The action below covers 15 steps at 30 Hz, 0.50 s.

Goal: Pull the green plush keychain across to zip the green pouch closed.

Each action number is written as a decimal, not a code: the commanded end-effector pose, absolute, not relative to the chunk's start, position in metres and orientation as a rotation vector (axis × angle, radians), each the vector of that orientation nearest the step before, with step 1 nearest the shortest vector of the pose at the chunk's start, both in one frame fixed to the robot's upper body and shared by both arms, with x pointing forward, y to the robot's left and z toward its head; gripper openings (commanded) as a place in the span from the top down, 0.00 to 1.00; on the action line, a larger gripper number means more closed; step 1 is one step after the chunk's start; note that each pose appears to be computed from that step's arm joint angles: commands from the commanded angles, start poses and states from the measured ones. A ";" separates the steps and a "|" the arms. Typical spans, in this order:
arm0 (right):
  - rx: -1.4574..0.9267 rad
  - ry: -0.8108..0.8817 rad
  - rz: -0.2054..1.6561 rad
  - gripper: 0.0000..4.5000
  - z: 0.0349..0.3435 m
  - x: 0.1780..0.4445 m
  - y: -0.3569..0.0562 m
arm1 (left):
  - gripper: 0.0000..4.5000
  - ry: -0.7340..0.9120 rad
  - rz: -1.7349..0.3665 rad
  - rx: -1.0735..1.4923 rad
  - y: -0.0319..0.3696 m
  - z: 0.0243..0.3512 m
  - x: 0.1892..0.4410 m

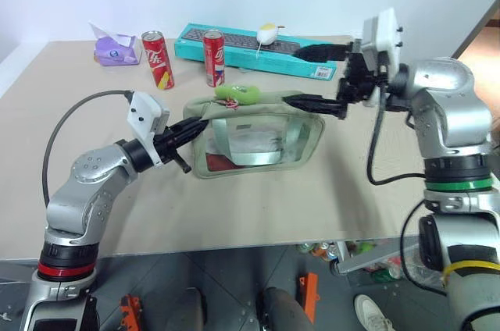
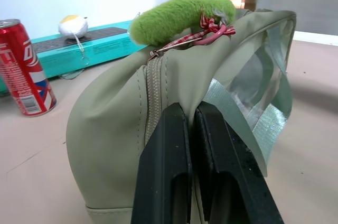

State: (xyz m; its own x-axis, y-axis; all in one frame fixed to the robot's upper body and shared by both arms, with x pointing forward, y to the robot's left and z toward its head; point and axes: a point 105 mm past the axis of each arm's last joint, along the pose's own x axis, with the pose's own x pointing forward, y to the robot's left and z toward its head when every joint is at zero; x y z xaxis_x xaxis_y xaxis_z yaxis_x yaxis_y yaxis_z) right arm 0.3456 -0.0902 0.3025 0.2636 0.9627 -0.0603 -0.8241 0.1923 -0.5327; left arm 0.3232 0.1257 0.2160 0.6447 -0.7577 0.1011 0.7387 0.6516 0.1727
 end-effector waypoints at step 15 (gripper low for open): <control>-0.554 -0.241 1.328 0.44 0.287 0.382 -0.040 | 1.00 -0.202 -0.865 0.169 0.116 0.222 0.321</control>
State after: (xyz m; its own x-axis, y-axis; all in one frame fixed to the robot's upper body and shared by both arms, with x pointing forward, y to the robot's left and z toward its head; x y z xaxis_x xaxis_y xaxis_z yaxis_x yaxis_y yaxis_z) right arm 0.3852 -0.0411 0.2767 0.2517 0.9580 -0.1376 -0.8720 0.1628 -0.4615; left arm 0.3243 0.1215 0.2152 0.6459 -0.7579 0.0914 0.7347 0.6497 0.1952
